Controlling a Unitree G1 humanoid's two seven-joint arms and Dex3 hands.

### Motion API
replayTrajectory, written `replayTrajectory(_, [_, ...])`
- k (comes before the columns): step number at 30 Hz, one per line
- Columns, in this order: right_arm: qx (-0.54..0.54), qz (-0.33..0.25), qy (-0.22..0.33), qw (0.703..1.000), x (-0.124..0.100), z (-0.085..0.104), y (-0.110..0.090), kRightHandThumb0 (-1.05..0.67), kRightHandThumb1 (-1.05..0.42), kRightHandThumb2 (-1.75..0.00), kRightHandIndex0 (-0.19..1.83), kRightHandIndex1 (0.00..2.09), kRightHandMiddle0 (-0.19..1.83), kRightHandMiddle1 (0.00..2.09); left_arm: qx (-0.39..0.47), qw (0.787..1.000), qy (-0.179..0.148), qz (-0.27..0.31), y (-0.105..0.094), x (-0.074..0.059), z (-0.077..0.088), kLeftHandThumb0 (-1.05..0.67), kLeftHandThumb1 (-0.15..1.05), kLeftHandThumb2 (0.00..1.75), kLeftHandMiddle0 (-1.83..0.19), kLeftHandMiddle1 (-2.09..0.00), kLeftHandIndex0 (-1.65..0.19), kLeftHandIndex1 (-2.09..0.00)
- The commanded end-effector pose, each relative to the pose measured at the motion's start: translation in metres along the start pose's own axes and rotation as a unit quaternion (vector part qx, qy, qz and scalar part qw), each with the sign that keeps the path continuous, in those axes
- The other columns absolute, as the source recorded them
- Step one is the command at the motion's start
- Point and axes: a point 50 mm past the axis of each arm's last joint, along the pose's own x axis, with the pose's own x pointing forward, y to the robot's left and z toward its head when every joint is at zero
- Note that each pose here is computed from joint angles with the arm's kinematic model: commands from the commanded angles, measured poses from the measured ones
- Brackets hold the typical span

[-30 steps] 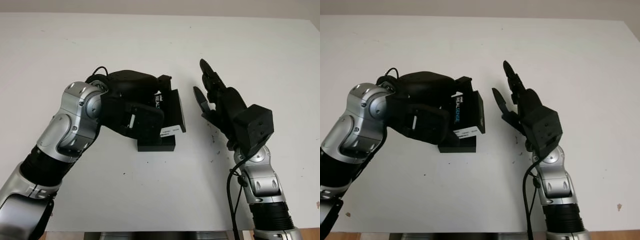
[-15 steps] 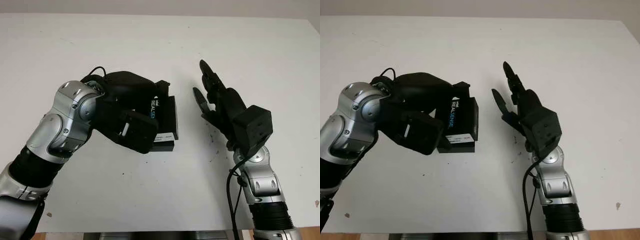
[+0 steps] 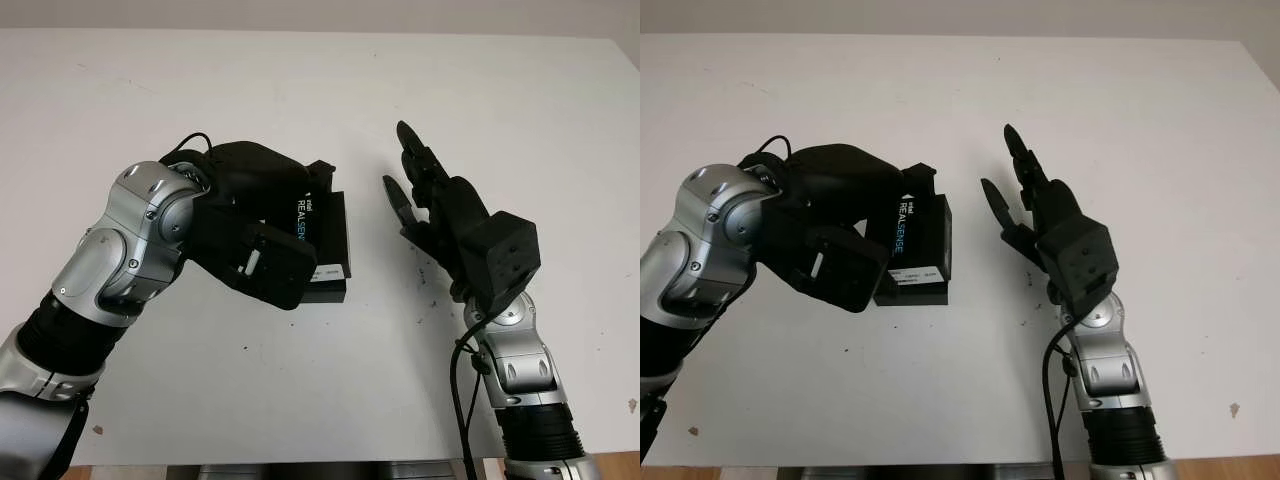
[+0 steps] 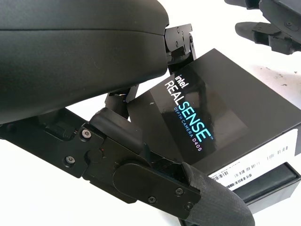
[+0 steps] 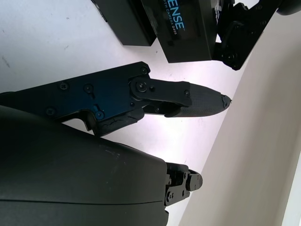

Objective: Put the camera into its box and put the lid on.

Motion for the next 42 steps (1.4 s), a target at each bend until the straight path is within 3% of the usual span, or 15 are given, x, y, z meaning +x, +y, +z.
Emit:
replayTrajectory(1, [0.001,0.002,-0.006,1.0,0.002,0.004,0.001,-0.71,-1.05,-0.49,0.02,0.06,0.06,0.05,-0.002,0.999,0.012,-0.036,-0.016,0.003,-0.005,-0.27,1.05,0.17,-0.85,-2.09,0.09,-1.95])
replayTrajectory(4, [0.003,-0.001,-0.007,1.0,0.002,0.004,0.001,-0.71,-1.05,-0.49,0.01,0.06,0.06,0.06,-0.007,0.999,0.01,-0.04,-0.017,0.002,-0.005,-0.26,1.05,0.19,-0.93,-2.09,0.03,-1.95])
replayTrajectory(7, [0.004,-0.002,-0.009,1.0,0.002,0.003,0.001,-0.71,-1.05,-0.49,0.02,0.06,0.07,0.06,-0.007,0.999,0.015,-0.051,-0.017,0.001,-0.006,-0.26,1.05,0.19,-0.95,-2.09,-0.02,-2.08])
replayTrajectory(12, [0.003,0.002,-0.003,1.0,0.001,0.004,0.002,-0.71,-1.05,-0.5,0.0,0.05,0.05,0.05,-0.007,0.998,0.018,-0.064,-0.018,-0.001,-0.008,-0.26,1.05,0.18,-0.93,-2.09,0.06,-1.84])
replayTrajectory(14, [0.003,0.002,-0.001,1.0,0.001,0.004,0.002,-0.71,-1.05,-0.5,0.01,0.05,0.05,0.05,-0.009,0.998,0.018,-0.066,-0.018,-0.002,-0.009,-0.27,1.05,0.17,-0.93,-2.09,0.04,-1.95])
replayTrajectory(20, [0.01,0.005,0.003,1.0,0.001,0.005,0.004,-0.71,-1.05,-0.5,-0.01,0.04,0.03,0.04,-0.01,0.997,0.005,-0.072,-0.017,-0.008,-0.01,-0.28,1.05,0.13,-0.99,-2.09,-0.37,-2.09])
replayTrajectory(30, [0.01,0.004,0.005,1.0,0.0,0.005,0.005,-0.71,-1.05,-0.49,-0.01,0.05,0.02,0.05,-0.004,0.995,0.001,-0.095,-0.019,-0.013,-0.009,-0.27,1.05,0.21,-1.01,-2.09,-0.34,-2.09])
replayTrajectory(36, [0.014,0.006,0.007,1.0,0.0,0.004,0.005,-0.72,-1.05,-0.49,-0.02,0.05,0.01,0.05,0.003,0.995,-0.004,-0.096,-0.022,-0.013,-0.009,-0.29,1.05,0.16,-0.88,-2.09,-0.13,-2.09])
replayTrajectory(39, [0.014,0.007,0.006,1.0,0.0,0.004,0.005,-0.72,-1.05,-0.49,-0.02,0.05,0.01,0.05,0.004,0.996,-0.005,-0.094,-0.023,-0.01,-0.009,-0.28,1.05,0.18,-0.92,-2.09,-0.24,-2.09])
replayTrajectory(42, [0.012,0.006,0.004,1.0,0.0,0.003,0.005,-0.71,-1.05,-0.5,-0.02,0.05,0.01,0.05,-0.005,0.997,-0.01,-0.081,-0.024,-0.007,-0.008,-0.27,1.05,0.17,-0.98,-2.09,-0.18,-2.09])
